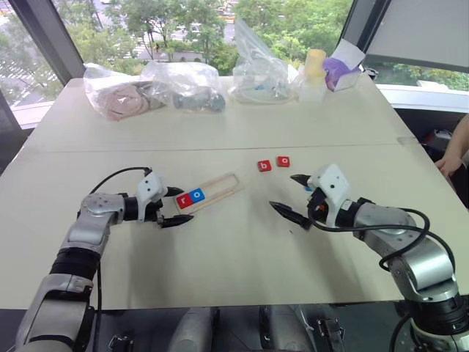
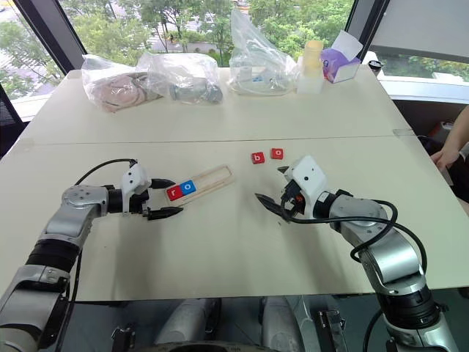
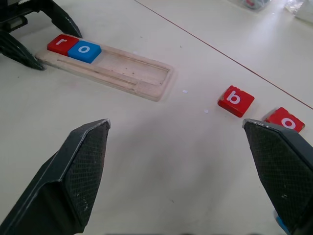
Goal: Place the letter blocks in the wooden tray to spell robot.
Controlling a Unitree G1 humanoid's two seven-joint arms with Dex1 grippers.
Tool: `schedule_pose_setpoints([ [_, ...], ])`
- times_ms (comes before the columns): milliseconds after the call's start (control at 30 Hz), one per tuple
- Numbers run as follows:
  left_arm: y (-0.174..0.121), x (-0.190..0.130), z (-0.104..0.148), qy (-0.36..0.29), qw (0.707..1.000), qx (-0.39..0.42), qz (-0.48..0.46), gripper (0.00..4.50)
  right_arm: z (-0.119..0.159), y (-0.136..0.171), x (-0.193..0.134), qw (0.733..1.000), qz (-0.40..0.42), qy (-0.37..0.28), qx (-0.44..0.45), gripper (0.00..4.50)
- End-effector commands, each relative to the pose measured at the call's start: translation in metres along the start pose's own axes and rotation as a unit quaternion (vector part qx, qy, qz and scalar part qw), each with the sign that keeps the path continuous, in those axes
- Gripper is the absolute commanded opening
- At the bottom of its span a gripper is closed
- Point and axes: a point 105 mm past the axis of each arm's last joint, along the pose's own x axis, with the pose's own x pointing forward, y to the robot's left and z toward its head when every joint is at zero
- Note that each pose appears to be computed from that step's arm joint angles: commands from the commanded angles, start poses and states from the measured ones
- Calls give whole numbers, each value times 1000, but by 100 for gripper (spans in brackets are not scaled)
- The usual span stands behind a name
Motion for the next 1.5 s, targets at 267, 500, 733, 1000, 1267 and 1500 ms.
schedule_pose_setpoints([
  [267,-1,9,-34,66,997,-16,27,450,13,-2,-3,999,-2,-14,-31,449],
  [500,-7,10,-39,68,997,-27,10,312,13,-4,-4,999,-1,-12,-36,450],
  [733,-17,14,-33,50,998,-24,-22,312,13,-6,-3,999,-2,-11,-39,450],
  [1000,-66,26,5,-11,988,26,-151,312,14,-9,-5,999,-9,-8,-42,450],
  [1267,-92,30,9,9,975,64,-213,312,15,-11,-5,999,-11,-7,-44,450],
  [1500,-91,30,-2,31,978,76,-192,312,14,-10,-4,999,-9,-6,-43,450],
])
